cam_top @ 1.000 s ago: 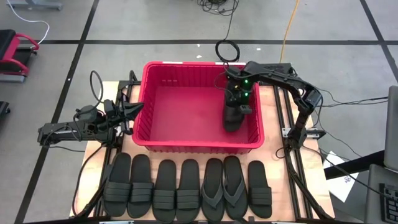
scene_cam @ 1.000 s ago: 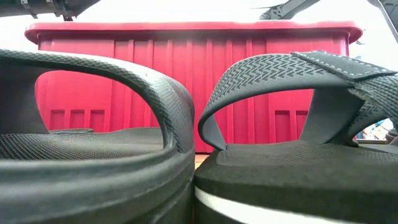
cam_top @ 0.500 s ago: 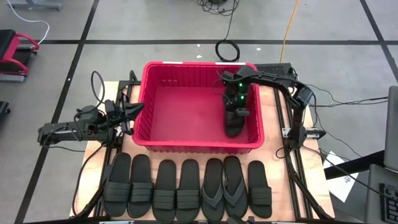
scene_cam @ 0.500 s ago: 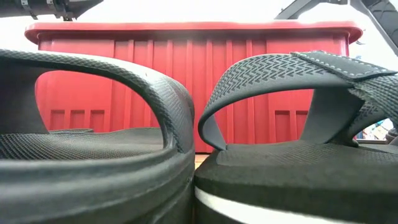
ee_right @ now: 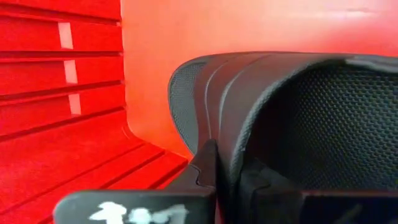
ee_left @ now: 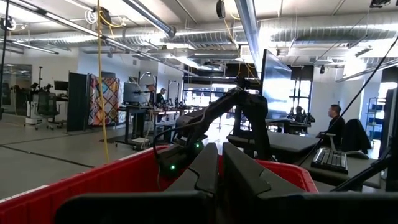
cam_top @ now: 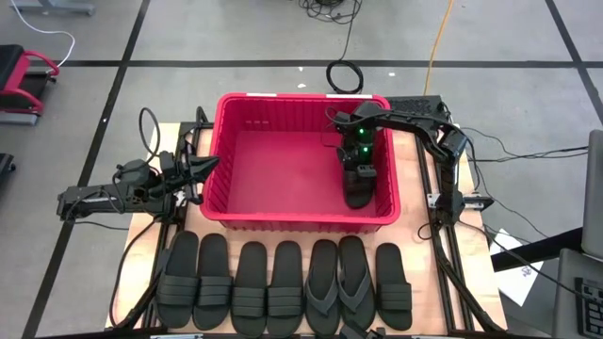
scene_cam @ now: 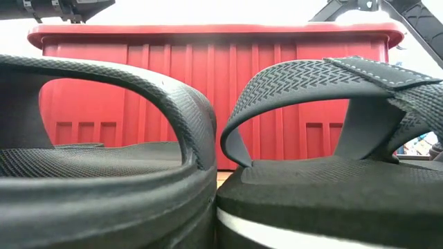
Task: Pick and place slides into bin
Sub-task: Put the slide into the bin
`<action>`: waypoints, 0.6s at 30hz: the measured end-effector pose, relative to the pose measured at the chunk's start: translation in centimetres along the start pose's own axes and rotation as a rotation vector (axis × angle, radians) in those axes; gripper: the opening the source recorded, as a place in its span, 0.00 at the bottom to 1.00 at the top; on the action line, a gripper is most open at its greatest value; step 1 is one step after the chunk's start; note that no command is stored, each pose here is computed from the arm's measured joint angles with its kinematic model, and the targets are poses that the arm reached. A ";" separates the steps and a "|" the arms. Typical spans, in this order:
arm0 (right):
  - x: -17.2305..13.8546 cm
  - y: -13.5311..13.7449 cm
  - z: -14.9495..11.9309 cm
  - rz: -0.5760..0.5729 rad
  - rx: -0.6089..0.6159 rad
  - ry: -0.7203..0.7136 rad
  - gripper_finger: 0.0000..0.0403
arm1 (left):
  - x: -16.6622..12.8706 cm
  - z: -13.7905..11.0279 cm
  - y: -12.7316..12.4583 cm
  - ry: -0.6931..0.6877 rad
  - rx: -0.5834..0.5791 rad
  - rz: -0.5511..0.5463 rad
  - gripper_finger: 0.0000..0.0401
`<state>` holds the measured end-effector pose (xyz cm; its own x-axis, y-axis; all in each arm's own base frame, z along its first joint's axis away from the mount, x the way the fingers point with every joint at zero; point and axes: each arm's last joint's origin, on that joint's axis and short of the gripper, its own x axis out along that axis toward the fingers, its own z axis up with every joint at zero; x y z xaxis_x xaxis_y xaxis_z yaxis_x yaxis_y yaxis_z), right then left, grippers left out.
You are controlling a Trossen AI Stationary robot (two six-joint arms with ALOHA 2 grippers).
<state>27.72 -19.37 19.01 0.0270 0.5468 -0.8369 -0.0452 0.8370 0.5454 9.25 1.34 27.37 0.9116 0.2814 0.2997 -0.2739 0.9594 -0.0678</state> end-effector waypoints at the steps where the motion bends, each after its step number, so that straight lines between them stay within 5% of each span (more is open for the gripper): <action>1: 0.0 0.0 0.0 -0.004 -0.002 -0.002 0.01 | 0.0 0.0 0.0 0.000 0.000 0.000 0.06; 18: -0.1 -0.6 0.0 -0.079 0.089 0.016 0.04 | 0.0 -0.2 0.0 0.015 0.003 0.000 0.06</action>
<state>27.76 -19.89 18.80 0.0110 0.4788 -0.8778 0.0458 0.8767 0.4788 9.30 1.34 27.22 0.9163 0.2814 0.2850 -0.2744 0.9594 -0.0651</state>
